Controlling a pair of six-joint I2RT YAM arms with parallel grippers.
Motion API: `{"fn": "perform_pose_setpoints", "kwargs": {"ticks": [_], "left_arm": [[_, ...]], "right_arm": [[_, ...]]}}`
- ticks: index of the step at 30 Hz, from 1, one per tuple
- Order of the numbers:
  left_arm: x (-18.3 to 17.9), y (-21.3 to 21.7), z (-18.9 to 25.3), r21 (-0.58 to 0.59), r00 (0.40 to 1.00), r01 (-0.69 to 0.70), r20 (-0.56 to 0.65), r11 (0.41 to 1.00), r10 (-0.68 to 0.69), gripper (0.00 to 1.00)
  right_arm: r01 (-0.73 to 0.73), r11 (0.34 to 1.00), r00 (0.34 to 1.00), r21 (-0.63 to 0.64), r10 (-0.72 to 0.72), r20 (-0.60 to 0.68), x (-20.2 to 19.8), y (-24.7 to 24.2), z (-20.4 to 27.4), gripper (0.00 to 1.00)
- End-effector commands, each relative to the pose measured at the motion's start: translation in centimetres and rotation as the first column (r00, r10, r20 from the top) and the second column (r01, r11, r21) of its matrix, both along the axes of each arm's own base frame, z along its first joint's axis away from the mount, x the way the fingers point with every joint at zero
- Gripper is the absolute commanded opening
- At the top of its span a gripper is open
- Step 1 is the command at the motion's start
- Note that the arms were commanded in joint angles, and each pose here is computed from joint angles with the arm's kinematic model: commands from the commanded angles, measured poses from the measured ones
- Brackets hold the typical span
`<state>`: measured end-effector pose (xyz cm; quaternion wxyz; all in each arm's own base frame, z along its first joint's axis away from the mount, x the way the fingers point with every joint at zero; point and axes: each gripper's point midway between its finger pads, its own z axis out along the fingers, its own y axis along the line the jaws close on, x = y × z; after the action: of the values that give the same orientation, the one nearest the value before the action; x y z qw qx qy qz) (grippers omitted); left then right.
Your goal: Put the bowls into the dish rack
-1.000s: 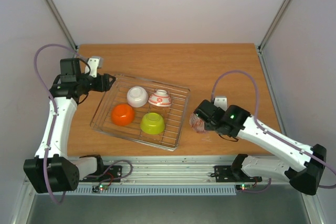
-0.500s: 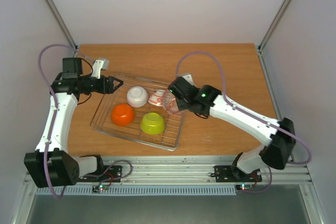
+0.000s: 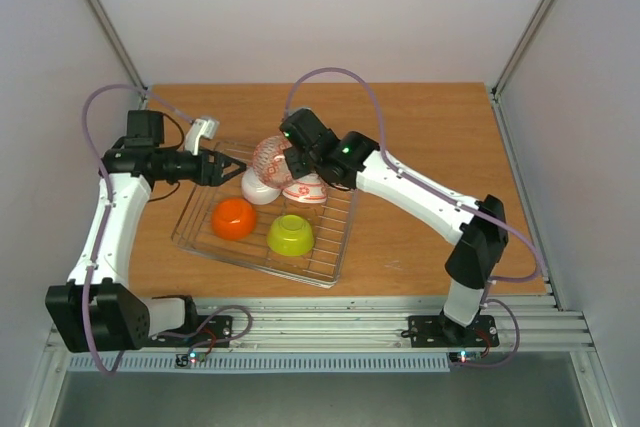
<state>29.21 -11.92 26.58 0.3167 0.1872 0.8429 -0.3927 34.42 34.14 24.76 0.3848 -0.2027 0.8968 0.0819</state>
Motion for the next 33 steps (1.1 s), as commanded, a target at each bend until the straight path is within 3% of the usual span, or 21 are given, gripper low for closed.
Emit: {"fn": "perform_pose_setpoints", "kwargs": {"ticks": [1,18,20,24,27,30,33], "left_arm": [[0.1,-0.5,0.8,0.004,0.999,0.034,0.033,0.999,-0.034,0.68],[1.4,-0.4,-1.5,0.103,1.0,-0.001,0.013,0.995,-0.001,0.65],[1.5,-0.3,-1.5,0.107,1.0,-0.005,0.017,0.994,0.003,0.51],[1.5,-0.2,-1.4,0.115,1.0,-0.008,0.024,0.993,0.005,0.04],[1.7,-0.1,-1.2,0.122,0.999,-0.016,0.034,0.992,0.012,0.01],[1.7,0.0,-1.0,0.122,0.999,-0.02,0.04,0.992,0.016,0.01],[1.8,0.1,-0.8,0.121,0.999,-0.027,0.049,0.992,0.021,0.0]], "right_arm": [[-0.074,0.994,0.996,0.085,0.07,0.048,0.8,3.0,2.7,0.01],[-0.22,0.965,0.972,0.143,0.205,0.114,-2.5,6.8,6.1,0.01],[-0.225,0.964,0.971,0.142,0.209,0.116,-2.8,6.9,6.1,0.01],[-0.227,0.963,0.97,0.148,0.209,0.125,-3.0,6.6,6.5,0.01],[-0.225,0.963,0.969,0.146,0.206,0.137,-3.2,6.2,6.7,0.02],[-0.224,0.961,0.968,0.16,0.2,0.154,-3.5,5.4,7.2,0.19],[-0.271,0.934,0.96,0.231,0.244,0.139,-4.7,5.0,7.5,0.5]]}}
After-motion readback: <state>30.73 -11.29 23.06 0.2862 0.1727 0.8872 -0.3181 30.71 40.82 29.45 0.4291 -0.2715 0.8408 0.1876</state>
